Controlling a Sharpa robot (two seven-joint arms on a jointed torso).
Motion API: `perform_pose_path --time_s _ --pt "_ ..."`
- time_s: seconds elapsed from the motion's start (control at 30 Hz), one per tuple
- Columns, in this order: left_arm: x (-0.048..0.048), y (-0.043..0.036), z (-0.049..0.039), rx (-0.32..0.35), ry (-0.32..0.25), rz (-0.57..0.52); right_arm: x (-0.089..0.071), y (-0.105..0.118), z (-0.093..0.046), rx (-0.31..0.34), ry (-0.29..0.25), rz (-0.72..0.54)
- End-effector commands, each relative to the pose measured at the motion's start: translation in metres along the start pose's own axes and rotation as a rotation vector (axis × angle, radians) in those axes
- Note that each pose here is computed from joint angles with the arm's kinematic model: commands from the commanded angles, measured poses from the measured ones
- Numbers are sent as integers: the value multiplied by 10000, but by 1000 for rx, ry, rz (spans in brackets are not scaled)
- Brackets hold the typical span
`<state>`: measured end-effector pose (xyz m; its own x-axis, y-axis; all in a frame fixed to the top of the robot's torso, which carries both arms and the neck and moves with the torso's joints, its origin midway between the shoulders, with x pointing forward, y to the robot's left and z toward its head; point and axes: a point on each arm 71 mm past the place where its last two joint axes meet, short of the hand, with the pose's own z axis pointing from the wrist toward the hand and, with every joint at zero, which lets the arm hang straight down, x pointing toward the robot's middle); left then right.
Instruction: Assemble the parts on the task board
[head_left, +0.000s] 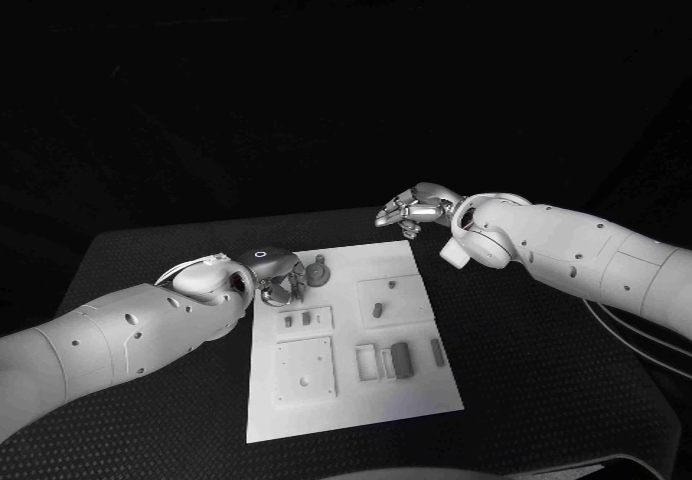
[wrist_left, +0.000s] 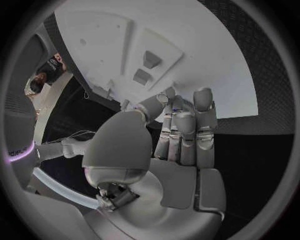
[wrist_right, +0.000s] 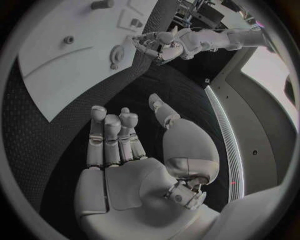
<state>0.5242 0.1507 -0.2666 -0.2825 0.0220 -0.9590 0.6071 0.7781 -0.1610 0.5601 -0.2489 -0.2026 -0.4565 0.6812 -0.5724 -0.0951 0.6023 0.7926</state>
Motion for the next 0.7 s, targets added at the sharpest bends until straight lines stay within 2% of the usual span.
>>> perform_pose_path --time_s 0.03,0.7 --pt "11 -16 11 9 18 -4 11 14 4 -10 7 2" --pt "35 -30 40 11 44 -1 5 9 1 -9 5 2"
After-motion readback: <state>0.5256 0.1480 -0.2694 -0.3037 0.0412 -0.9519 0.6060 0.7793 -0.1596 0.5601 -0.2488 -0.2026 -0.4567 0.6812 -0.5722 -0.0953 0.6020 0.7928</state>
